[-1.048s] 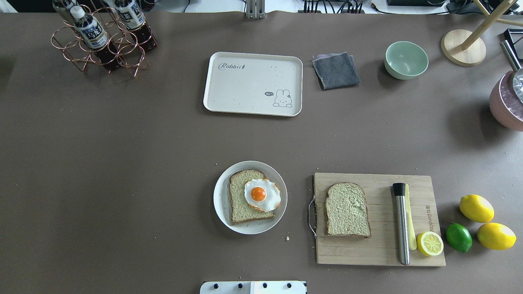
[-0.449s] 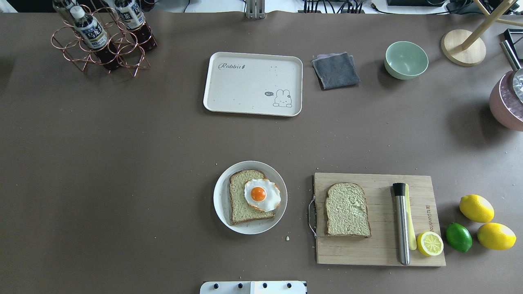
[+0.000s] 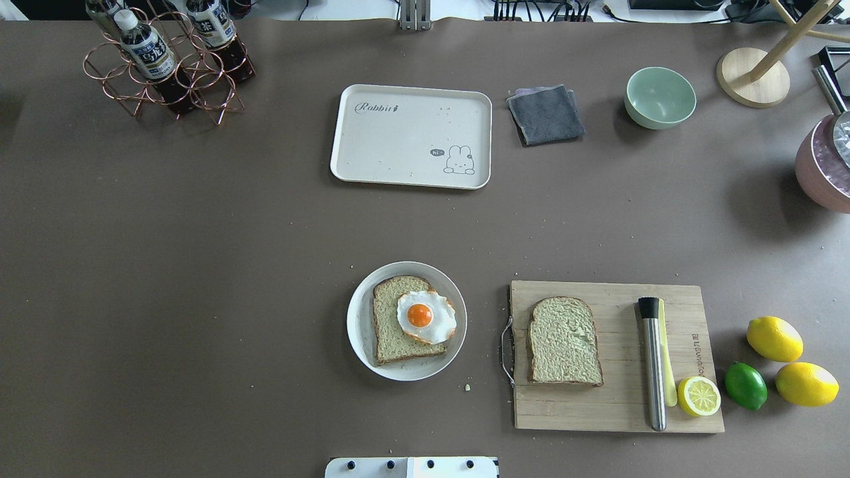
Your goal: Make sandwich and place on tray
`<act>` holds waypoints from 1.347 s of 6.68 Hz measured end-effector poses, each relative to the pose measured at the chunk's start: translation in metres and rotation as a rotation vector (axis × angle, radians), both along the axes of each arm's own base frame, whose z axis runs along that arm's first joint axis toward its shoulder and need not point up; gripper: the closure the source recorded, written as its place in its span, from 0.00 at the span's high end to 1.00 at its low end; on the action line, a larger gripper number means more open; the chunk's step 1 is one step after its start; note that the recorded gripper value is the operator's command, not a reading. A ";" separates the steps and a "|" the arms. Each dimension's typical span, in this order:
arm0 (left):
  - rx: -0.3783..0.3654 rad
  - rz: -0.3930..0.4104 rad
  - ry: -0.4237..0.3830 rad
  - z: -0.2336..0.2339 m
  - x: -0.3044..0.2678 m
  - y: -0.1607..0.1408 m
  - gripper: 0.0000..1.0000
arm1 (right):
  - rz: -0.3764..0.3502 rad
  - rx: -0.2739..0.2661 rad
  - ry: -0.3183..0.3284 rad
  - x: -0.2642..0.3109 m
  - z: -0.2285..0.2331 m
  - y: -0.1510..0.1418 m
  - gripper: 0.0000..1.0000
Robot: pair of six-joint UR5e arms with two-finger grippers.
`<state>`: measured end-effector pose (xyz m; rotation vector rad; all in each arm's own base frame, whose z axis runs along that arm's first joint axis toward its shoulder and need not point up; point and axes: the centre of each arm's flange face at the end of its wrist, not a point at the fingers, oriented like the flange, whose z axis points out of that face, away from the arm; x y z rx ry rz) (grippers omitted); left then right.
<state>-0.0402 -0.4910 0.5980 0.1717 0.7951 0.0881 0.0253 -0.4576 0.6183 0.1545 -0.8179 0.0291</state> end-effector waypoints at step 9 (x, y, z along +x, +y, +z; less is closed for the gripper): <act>-0.041 -0.015 0.002 0.017 0.001 0.006 0.98 | 0.052 -0.098 -0.185 -0.298 -0.213 0.094 0.93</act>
